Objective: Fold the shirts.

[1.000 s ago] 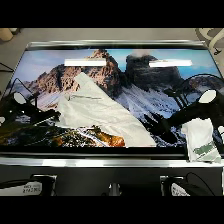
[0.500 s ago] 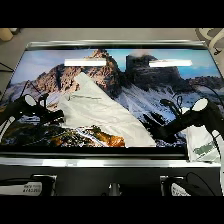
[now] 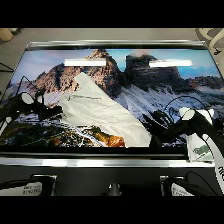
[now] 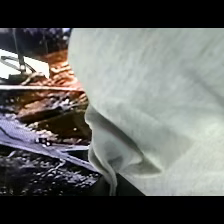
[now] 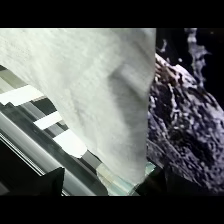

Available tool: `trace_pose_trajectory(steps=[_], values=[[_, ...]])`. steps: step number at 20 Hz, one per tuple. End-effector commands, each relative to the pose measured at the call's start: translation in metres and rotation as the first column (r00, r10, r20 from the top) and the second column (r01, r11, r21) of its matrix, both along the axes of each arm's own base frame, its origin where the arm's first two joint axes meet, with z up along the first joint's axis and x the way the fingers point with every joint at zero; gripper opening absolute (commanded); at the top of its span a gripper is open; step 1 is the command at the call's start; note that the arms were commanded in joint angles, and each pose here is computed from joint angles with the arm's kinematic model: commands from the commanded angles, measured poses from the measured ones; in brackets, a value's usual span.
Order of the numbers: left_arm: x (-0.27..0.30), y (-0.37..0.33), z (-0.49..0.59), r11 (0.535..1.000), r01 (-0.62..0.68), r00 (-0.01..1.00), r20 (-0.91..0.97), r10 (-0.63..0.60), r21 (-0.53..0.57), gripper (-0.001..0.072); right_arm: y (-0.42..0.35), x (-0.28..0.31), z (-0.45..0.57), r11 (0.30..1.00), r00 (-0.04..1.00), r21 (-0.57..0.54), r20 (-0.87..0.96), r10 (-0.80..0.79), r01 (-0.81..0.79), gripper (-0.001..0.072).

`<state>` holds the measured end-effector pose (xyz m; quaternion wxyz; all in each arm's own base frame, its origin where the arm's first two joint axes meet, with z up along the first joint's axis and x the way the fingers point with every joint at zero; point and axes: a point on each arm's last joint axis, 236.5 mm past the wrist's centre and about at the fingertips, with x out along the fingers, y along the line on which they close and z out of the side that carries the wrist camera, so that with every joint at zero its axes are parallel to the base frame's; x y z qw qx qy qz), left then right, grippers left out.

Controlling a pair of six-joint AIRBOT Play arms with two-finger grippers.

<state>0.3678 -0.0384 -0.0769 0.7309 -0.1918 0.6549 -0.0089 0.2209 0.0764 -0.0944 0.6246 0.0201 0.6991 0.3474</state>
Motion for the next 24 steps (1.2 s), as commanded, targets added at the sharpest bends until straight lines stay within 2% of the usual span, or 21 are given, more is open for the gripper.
trace_pose_trajectory(steps=[1, 2, 3, 4, 6, 8, 9, 11, 12, 13, 14, 15, 17, 19, 22, 24], values=[[0.005, -0.005, 0.022, 0.998, 0.064, 0.995, 0.078, -0.065, 0.014, 0.0027, 0.016, 0.008, -0.019, 0.998, 0.997, -0.030, 0.054, 0.051, -0.049, 0.0602], [0.006, -0.008, 0.030, 0.997, 0.077, 0.992, 0.102, -0.079, 0.018, 0.0027, 0.022, 0.015, -0.019, 0.997, 0.995, -0.040, 0.084, 0.062, -0.059, 0.0447], [0.009, -0.011, 0.042, 0.996, 0.083, 0.986, 0.141, -0.086, 0.023, 0.0027, 0.026, 0.022, -0.015, 0.997, 0.992, -0.046, 0.102, 0.072, -0.068, 0.0075], [0.015, -0.014, 0.060, 0.995, 0.097, 0.976, 0.192, -0.101, 0.032, 0.0027, 0.026, 0.034, -0.006, 0.998, 0.990, -0.047, 0.129, 0.058, -0.052, 0.0032], [0.037, -0.019, 0.128, 0.987, 0.139, 0.912, 0.379, -0.159, 0.080, 0.0026, 0.019, 0.076, 0.040, 0.994, 0.953, -0.084, 0.291, 0.086, -0.065, 0.0030], [0.059, -0.023, 0.251, 0.985, 0.114, 0.743, 0.647, -0.172, 0.131, 0.0026, 0.003, 0.139, 0.141, 0.986, 0.807, -0.169, 0.579, 0.112, -0.015, 0.0029], [0.058, -0.024, 0.336, 0.986, 0.078, 0.590, 0.790, -0.165, 0.147, 0.0026, -0.008, 0.165, 0.220, 0.977, 0.657, -0.206, 0.744, 0.123, 0.051, 0.0030], [0.012, -0.021, 0.514, 0.990, -0.010, 0.192, 0.972, -0.137, 0.142, 0.0026, -0.034, 0.173, 0.408, 0.949, 0.211, -0.205, 0.965, 0.156, 0.239, 0.0030], [-0.030, -0.018, 0.588, 0.991, -0.048, 0.000, 0.992, -0.124, 0.123, 0.0026, -0.046, 0.145, 0.505, 0.934, -0.043, -0.133, 0.987, 0.156, 0.332, 0.0030], [-0.079, -0.015, 0.647, 0.992, -0.077, -0.168, 0.979, -0.114, 0.103, 0.0026, -0.053, 0.106, 0.577, 0.925, -0.242, -0.034, 0.961, 0.134, 0.378, 0.0030], [-0.121, -0.015, 0.682, 0.993, -0.083, -0.272, 0.957, -0.105, 0.085, 0.0026, -0.055, 0.059, 0.633, 0.924, -0.406, 0.071, 0.909, 0.096, 0.377, 0.0030], [-0.158, -0.016, 0.703, 0.996, -0.067, -0.338, 0.938, -0.075, 0.055, 0.0027, -0.055, 0.020, 0.667, 0.925, -0.517, 0.135, 0.853, 0.074, 0.355, 0.0030], [-0.197, -0.020, 0.712, 1.000, -0.020, -0.373, 0.928, -0.010, 0.003, 0.0026, -0.052, -0.034, 0.698, 0.929, -0.631, 0.200, 0.775, 0.045, 0.312, 0.0030], [-0.203, -0.024, 0.703, 1.000, -0.012, -0.340, 0.940, -0.022, 0.020, 0.0026, -0.052, -0.050, 0.699, 0.929, -0.637, 0.200, 0.769, 0.047, 0.310, 0.0030], [-0.184, -0.023, 0.684, 0.999, -0.023, -0.261, 0.964, -0.053, 0.049, 0.0026, -0.055, -0.045, 0.699, 0.925, -0.638, 0.195, 0.768, 0.062, 0.325, 0.0030], [-0.156, -0.019, 0.655, 0.995, -0.049, -0.147, 0.984, -0.097, 0.091, 0.0026, -0.060, -0.030, 0.697, 0.918, -0.625, 0.182, 0.776, 0.087, 0.353, 0.0030]])
